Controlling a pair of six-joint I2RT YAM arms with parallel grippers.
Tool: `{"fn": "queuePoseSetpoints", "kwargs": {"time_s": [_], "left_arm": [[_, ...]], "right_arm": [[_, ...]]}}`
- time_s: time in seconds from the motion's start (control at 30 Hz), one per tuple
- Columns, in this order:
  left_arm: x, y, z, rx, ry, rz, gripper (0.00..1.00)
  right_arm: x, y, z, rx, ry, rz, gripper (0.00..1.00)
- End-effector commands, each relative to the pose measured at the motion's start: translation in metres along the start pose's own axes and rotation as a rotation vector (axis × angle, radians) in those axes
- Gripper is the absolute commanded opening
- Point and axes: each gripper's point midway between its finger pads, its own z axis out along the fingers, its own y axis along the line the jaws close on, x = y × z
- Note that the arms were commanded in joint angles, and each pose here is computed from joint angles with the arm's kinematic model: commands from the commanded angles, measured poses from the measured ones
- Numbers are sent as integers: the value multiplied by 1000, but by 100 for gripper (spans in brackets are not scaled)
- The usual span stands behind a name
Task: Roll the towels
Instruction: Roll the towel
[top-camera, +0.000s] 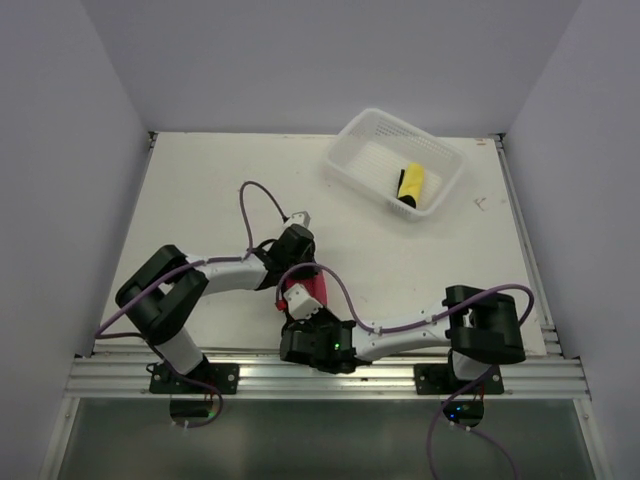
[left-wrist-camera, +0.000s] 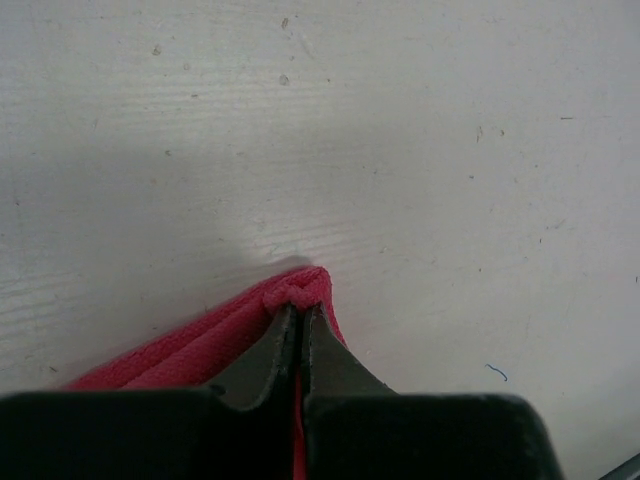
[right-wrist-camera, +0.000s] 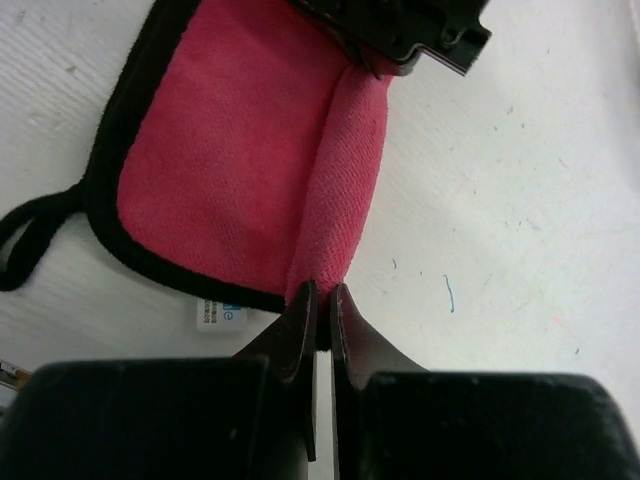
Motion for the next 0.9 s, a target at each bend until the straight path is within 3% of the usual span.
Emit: {"fn": "queuePoseSetpoints", "kwargs": {"time_s": [0.0,0.33,0.53,0.73,0.87], "left_arm": [[-17,30,10,-43,-85,5,0],[-44,29,-11,136,-227,-63,0],[-47,18,-14,214,-261,2,0],[-41,31,-17,182,-267,16,0],[-33,47,-14,111,-244,12,0]], "right_arm": [[-11,12,-18,14,-45,-153,0],[-9,29,-16,58,-21,-472,0],[-1,39,-18,85,6,-776,0],[34,59,-15,25,78,-985,0],[40,69,-20,-29,83,-994,0]]}}
